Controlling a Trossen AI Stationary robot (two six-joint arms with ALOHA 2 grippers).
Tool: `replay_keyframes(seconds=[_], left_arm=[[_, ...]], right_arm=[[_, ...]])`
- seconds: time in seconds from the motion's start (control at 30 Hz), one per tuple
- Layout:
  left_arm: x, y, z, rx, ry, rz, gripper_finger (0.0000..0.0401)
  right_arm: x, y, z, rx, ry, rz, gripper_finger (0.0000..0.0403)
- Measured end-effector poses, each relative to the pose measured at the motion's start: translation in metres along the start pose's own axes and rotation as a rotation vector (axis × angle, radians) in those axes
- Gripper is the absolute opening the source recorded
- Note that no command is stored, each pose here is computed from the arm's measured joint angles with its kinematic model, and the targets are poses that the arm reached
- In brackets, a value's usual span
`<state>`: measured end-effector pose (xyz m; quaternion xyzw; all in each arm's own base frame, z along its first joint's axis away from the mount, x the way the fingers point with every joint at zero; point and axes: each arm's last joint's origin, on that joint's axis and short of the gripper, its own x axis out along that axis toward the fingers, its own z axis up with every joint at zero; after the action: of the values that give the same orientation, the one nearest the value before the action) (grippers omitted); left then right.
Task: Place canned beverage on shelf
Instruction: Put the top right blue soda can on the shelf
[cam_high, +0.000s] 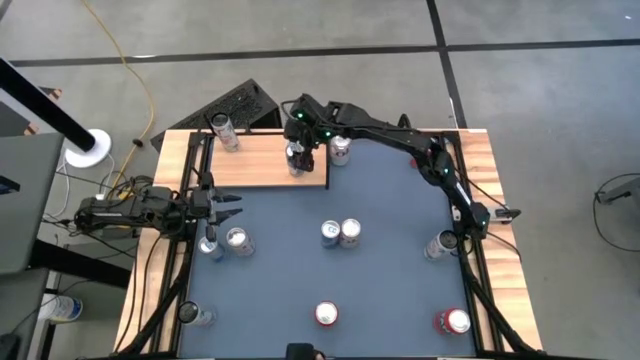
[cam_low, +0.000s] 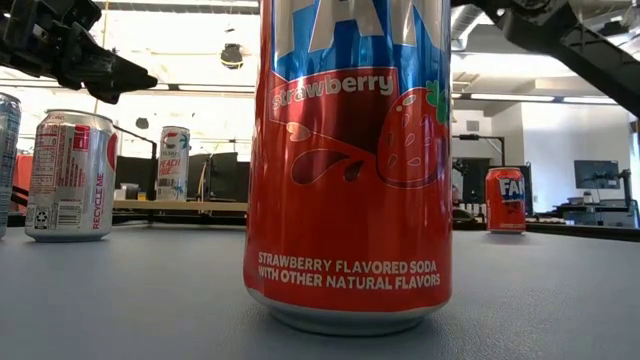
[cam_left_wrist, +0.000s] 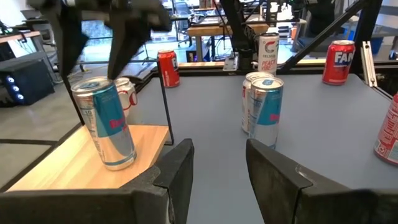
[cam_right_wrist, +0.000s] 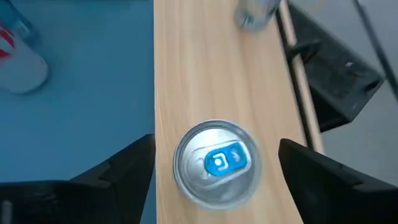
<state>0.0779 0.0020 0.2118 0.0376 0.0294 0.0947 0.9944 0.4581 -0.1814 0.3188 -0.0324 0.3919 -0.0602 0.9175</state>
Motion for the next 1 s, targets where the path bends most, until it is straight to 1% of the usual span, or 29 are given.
replay_keyframes(seconds=[0.13,0.23,0.3,0.37,0.47,0.53,0.57,0.63,0.7,0.73,0.77,0.8,0.9,1.0], left_arm=[[0.000,0.000,0.000,0.000,0.000,-0.001,0.0137],[0.000,0.000,0.000,0.000,0.000,-0.003,0.0137],[0.000,0.000,0.000,0.000,0.000,-0.005,0.0137],[0.000,0.000,0.000,0.000,0.000,-0.005,0.0137],[0.000,0.000,0.000,0.000,0.000,-0.005,0.0137],[0.000,0.000,0.000,0.000,-0.001,-0.009,0.0137],[0.000,0.000,0.000,0.000,-0.001,-0.014,0.0137],[0.000,-0.001,0.000,0.000,-0.001,-0.019,0.0137],[0.000,-0.001,0.000,0.000,-0.002,-0.019,0.0137],[0.000,-0.001,0.000,0.001,-0.002,-0.019,0.0137],[0.000,-0.001,0.000,0.001,-0.002,-0.019,0.0137],[0.000,-0.001,0.000,0.001,-0.002,-0.019,0.0137],[0.000,-0.001,0.000,0.002,-0.002,-0.019,0.0137],[0.000,-0.001,0.000,0.002,-0.002,-0.019,0.0137]], right_arm=[[-0.027,0.000,0.007,-0.006,-0.037,-0.012,0.0329],[-0.044,0.002,0.007,-0.012,-0.010,-0.001,0.0324],[-0.051,0.006,0.003,-0.024,0.021,0.055,0.0316],[-0.051,0.009,0.001,-0.020,0.039,0.109,0.0299],[-0.043,0.013,-0.005,-0.016,0.082,0.138,0.0258],[-0.036,0.015,-0.007,-0.018,0.088,0.141,0.0218],[-0.033,0.017,-0.009,-0.020,0.096,0.141,0.0193],[-0.027,0.019,-0.011,-0.028,0.118,0.104,0.0137],[-0.025,0.021,-0.014,-0.036,0.153,0.053,0.0077],[-0.025,0.023,-0.013,-0.039,0.160,0.042,0.0047],[-0.025,0.022,-0.013,-0.040,0.160,0.038,0.0024],[-0.025,0.022,-0.013,-0.041,0.154,0.035,0.0013],[-0.025,0.022,-0.009,-0.028,0.122,0.014,0.0013],[-0.025,0.022,-0.010,-0.016,0.131,0.002,0.0004]])
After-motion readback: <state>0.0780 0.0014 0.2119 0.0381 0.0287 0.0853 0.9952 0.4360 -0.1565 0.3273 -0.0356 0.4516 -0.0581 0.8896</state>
